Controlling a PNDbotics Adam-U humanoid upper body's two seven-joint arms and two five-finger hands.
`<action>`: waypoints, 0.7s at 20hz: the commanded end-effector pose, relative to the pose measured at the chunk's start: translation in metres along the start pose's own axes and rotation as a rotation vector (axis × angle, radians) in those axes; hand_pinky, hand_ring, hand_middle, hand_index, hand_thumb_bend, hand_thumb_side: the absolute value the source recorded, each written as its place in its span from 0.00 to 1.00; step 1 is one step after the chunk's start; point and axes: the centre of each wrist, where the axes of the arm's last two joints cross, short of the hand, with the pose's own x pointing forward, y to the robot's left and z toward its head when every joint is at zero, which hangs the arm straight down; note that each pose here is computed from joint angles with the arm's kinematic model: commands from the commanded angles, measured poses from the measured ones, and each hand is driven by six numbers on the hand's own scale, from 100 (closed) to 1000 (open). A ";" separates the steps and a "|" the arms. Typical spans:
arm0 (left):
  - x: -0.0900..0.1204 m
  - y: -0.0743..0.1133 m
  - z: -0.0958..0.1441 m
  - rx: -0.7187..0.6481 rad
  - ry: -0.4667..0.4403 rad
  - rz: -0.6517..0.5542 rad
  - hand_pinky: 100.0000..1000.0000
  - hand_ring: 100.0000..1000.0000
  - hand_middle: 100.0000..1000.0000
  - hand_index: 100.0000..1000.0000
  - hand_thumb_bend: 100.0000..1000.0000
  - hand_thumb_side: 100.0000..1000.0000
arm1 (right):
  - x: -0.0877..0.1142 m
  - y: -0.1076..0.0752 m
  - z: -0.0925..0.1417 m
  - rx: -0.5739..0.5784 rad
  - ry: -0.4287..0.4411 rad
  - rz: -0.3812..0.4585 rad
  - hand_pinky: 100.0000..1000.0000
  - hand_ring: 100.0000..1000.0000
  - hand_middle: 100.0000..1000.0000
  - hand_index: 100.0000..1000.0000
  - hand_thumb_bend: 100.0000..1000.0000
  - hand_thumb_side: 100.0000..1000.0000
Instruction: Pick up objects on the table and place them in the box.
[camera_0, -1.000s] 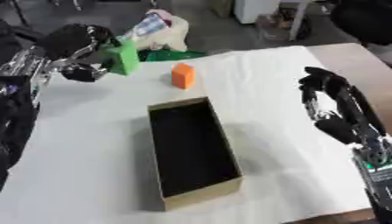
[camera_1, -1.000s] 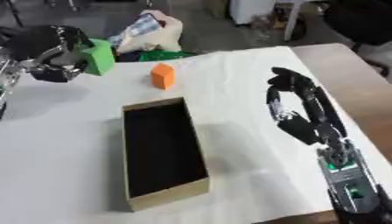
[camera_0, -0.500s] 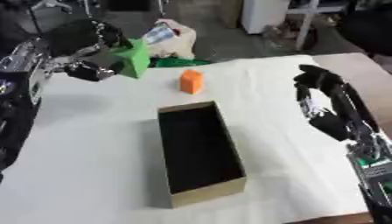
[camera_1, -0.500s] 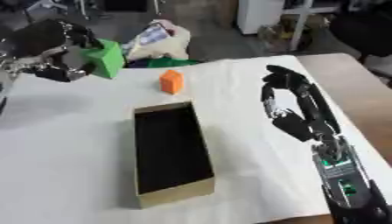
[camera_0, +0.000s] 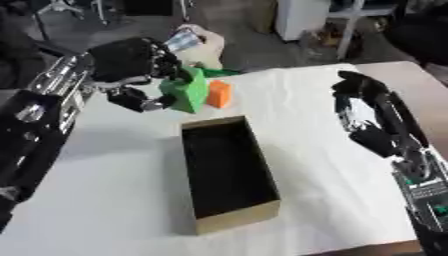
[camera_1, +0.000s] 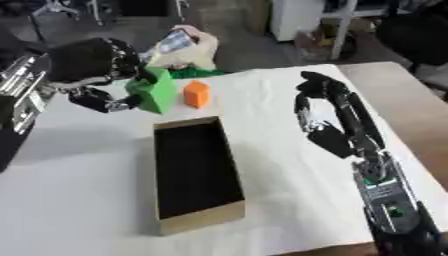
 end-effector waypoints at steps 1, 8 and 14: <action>0.010 0.012 -0.021 0.012 -0.070 -0.005 0.58 0.47 0.41 0.75 0.07 0.00 | 0.006 -0.007 -0.006 -0.006 -0.030 0.018 0.74 0.67 0.65 0.88 0.00 0.59; 0.035 -0.002 -0.046 -0.066 -0.153 0.077 0.58 0.48 0.41 0.75 0.02 0.00 | 0.006 -0.007 -0.008 -0.007 -0.034 0.016 0.74 0.67 0.65 0.88 0.00 0.59; 0.053 -0.024 -0.054 -0.161 -0.189 0.125 0.59 0.48 0.42 0.76 0.01 0.00 | 0.006 -0.007 -0.009 -0.008 -0.035 0.015 0.74 0.67 0.65 0.88 0.00 0.59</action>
